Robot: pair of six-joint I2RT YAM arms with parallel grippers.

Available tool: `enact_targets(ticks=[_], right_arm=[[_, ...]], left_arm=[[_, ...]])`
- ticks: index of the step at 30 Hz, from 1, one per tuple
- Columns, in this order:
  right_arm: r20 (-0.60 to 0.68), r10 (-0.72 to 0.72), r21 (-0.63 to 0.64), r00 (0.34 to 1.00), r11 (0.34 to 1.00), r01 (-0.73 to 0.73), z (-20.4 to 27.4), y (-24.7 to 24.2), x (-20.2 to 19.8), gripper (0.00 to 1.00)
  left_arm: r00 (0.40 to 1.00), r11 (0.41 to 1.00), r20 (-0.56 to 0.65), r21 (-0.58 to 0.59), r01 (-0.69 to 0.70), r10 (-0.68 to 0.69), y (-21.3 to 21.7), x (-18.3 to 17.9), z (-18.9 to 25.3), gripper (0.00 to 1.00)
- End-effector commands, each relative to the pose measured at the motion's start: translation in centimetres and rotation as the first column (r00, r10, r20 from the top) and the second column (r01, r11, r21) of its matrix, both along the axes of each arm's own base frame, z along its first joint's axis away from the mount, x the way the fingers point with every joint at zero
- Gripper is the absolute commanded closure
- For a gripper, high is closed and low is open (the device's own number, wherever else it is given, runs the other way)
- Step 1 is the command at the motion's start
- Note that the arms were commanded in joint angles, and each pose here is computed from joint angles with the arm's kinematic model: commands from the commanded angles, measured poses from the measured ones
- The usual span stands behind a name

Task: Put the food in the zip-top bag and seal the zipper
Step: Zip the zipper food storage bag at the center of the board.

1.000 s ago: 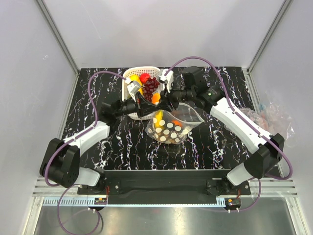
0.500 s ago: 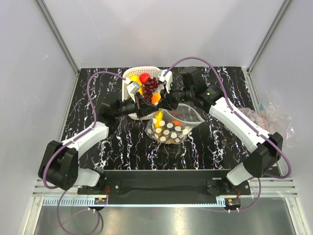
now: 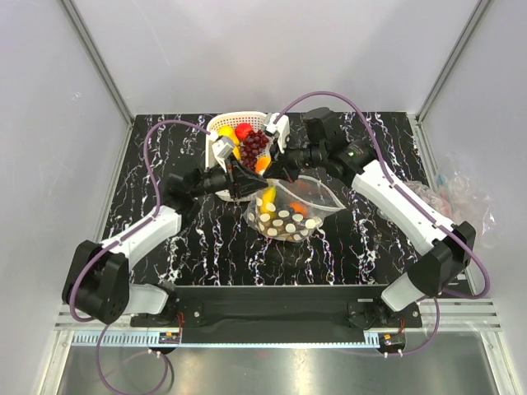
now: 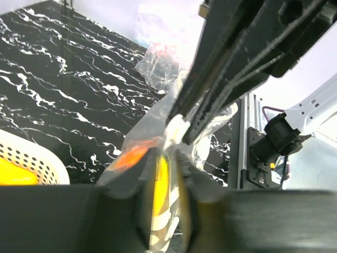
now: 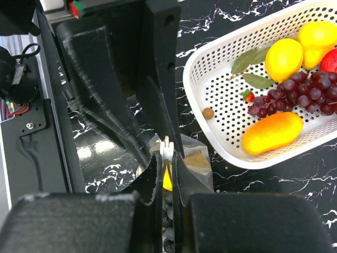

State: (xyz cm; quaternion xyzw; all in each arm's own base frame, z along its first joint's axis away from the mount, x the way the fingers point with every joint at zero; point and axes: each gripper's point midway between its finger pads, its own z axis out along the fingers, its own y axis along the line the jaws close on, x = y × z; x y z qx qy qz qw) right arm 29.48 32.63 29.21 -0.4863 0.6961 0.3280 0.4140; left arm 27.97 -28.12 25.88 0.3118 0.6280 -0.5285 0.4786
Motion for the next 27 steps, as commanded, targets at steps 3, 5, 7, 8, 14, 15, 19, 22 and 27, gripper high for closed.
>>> enact_targets(ticks=[3, 5, 7, 8, 14, 15, 19, 22, 27], right_arm=[[0.016, 0.003, 0.025, 1.000, 1.000, -0.003, 2.54, 0.92, -0.23, 1.00], [0.012, 0.008, 0.029, 1.000, 1.000, -0.008, 2.66, 1.04, -0.43, 1.00], [0.005, 0.013, 0.028, 1.000, 1.000, -0.013, 2.70, 1.09, -0.67, 1.00], [0.004, 0.014, 0.029, 1.000, 0.999, -0.014, 2.74, 1.12, -0.68, 1.00], [0.004, 0.009, 0.016, 1.000, 1.000, -0.009, 2.47, 0.96, -0.69, 0.72], [0.007, 0.011, 0.018, 1.000, 1.000, -0.011, 2.53, 0.95, -0.73, 0.69], [0.006, 0.015, 0.019, 1.000, 1.000, -0.015, 2.45, 1.11, -0.63, 0.66], [0.001, 0.022, 0.020, 1.000, 1.000, -0.022, 2.39, 1.27, -0.62, 0.69], [0.013, 0.010, 0.032, 1.000, 0.999, -0.010, 2.51, 1.31, -0.39, 0.88]], left_arm=[[0.994, 0.999, 0.105, -0.039, 0.032, -0.027, -0.18, -0.76, 3.12, 0.60], [0.993, 0.999, 0.110, -0.037, 0.036, -0.032, -0.30, -0.78, 3.11, 0.59], [0.993, 0.999, 0.111, -0.037, 0.033, -0.029, -0.28, -0.64, 3.14, 0.60], [0.994, 0.999, 0.110, -0.036, 0.034, -0.030, -0.39, -0.64, 3.10, 0.65], [0.993, 0.998, 0.112, -0.047, 0.042, -0.036, -0.64, -0.61, 3.39, 1.00], [0.993, 0.998, 0.112, -0.045, 0.040, -0.035, -0.57, -0.61, 3.25, 1.00], [0.992, 0.998, 0.118, -0.048, 0.045, -0.039, -0.58, -0.82, 3.45, 1.00], [0.992, 0.998, 0.116, -0.047, 0.045, -0.039, -0.57, -0.83, 3.38, 1.00], [0.994, 0.998, 0.105, -0.043, 0.047, -0.043, -0.64, -0.85, 3.15, 1.00]])
